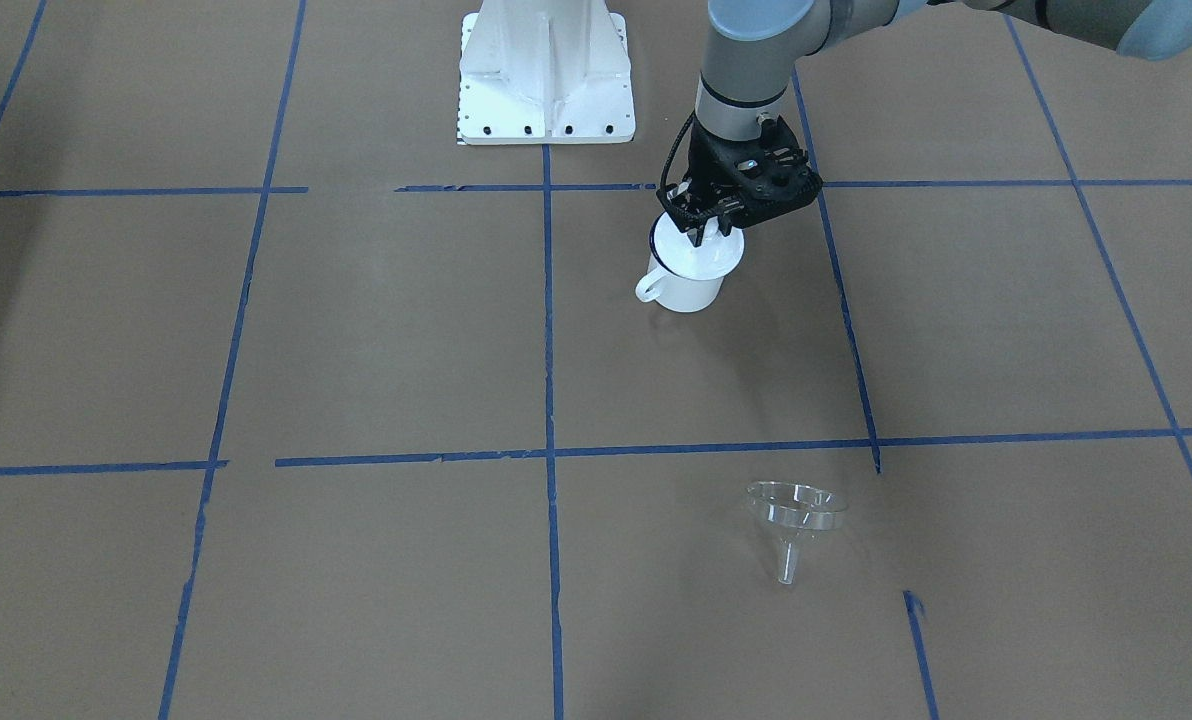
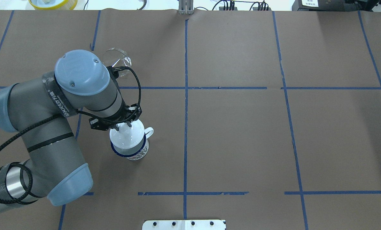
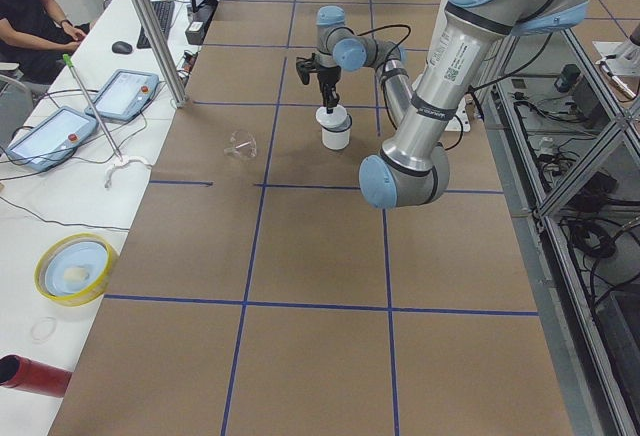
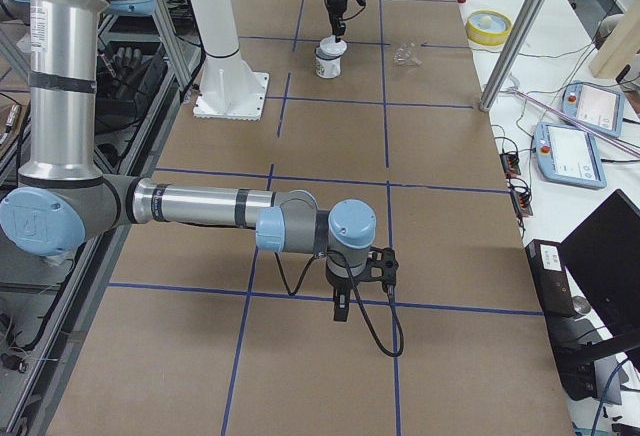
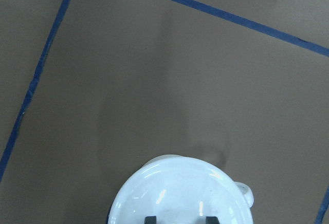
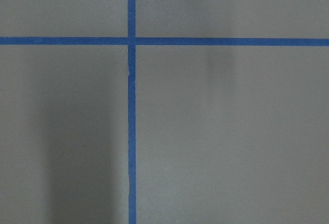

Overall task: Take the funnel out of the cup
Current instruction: 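Lower the lid onto the mug opening with the left gripper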

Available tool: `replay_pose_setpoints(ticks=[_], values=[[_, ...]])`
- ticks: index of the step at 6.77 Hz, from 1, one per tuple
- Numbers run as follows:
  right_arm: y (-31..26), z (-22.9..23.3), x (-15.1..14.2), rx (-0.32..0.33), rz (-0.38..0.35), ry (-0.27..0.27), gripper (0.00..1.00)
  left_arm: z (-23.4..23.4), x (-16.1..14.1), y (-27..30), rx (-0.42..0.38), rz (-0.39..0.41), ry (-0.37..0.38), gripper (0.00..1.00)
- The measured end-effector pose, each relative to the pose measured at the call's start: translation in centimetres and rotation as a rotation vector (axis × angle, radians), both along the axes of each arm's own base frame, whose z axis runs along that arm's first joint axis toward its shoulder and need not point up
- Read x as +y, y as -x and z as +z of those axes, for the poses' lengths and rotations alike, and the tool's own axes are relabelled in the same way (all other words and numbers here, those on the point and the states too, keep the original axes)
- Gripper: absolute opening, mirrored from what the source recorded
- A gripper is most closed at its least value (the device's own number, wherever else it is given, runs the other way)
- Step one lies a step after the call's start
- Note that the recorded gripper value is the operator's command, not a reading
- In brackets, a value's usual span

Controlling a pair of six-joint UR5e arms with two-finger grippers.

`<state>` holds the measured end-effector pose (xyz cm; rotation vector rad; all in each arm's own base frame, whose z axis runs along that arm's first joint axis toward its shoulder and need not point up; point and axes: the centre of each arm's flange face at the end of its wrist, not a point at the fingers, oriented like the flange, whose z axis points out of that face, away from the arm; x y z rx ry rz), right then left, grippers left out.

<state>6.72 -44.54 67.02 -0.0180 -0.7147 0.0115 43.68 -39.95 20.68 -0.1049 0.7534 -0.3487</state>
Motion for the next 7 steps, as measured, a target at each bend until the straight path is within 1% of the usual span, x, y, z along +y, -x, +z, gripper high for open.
replay_pose_setpoints(ticks=[7], values=[[0.00, -0.02, 0.00, 0.000, 0.000, 0.000, 1.00, 0.29, 0.77, -0.36, -0.001, 0.016, 0.004, 0.00]])
